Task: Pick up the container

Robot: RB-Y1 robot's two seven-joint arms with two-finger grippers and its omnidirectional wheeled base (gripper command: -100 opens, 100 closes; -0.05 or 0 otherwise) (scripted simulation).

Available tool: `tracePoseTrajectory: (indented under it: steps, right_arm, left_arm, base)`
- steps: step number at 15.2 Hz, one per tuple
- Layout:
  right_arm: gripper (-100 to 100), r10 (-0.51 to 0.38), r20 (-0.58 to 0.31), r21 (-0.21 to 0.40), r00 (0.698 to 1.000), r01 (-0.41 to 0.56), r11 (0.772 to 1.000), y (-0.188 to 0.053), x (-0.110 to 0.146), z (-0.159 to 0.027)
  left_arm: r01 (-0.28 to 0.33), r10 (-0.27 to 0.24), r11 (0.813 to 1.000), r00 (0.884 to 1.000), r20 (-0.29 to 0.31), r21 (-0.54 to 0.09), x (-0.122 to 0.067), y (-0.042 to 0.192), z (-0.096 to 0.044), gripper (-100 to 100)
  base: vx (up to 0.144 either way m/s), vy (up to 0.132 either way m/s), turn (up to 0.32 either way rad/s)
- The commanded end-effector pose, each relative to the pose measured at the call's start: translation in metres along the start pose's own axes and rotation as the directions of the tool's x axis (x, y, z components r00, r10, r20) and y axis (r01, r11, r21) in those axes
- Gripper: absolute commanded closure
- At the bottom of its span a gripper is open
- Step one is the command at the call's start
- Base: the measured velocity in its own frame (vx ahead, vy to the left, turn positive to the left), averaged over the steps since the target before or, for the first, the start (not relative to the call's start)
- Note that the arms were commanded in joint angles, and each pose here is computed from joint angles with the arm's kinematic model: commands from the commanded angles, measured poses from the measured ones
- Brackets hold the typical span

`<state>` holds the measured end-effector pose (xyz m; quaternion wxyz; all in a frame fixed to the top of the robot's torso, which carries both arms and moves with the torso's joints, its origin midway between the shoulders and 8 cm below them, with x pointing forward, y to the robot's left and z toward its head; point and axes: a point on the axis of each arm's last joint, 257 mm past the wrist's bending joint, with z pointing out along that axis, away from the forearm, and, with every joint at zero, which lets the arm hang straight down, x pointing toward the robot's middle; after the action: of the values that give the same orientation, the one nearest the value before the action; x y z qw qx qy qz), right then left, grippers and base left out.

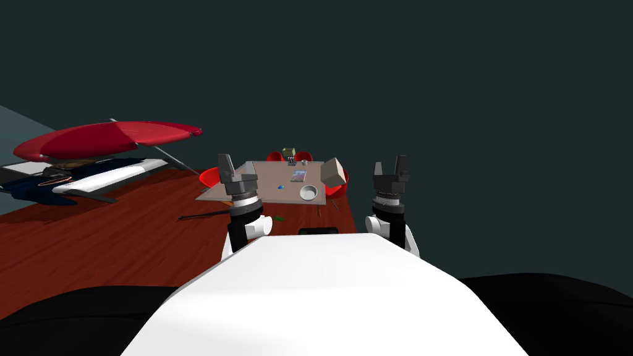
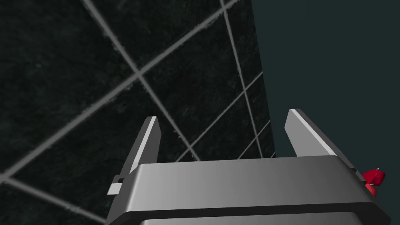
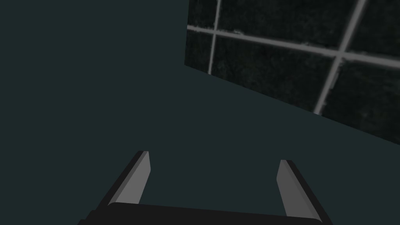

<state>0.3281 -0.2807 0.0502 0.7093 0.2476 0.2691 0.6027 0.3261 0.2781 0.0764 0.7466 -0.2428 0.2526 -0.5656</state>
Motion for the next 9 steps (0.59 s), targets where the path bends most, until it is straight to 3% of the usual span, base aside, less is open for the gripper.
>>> tracePoseTrajectory:
  steps: [1,5,8,9]
  right_arm:
    - [0,0.0,0.0,0.0,1.0,0.0,1.0,0.0,0.0,0.0]
    - [0,0.0,0.0,0.0,1.0,0.0,1.0,0.0,0.0,0.0]
    - [0,0.0,0.0,0.0,1.0,0.0,1.0,0.0,0.0,0.0]
    - [0,0.0,0.0,0.0,1.0,0.0,1.0,0.0,0.0,0.0]
  left_arm:
    - [-0.011,0.01,1.0,0.999,-0.033,-0.012,0.005,0.006,0.0,-100]
    - [-0.042,0.035,0.997,0.994,-0.104,-0.067,0.015,0.032,-0.002,-100]
    - [-0.087,0.06,0.983,0.984,-0.165,-0.162,0.021,0.074,-0.008,-100]
    - [-0.087,0.06,0.983,0.984,-0.165,-0.162,0.021,0.074,-0.008,-100]
  base:
    - [0.0,0.0,0.0]
    - [0.016,-0.027,0.009]
    - [0.023,-0.039,0.012]
    - [0.032,-0.042,0.014]
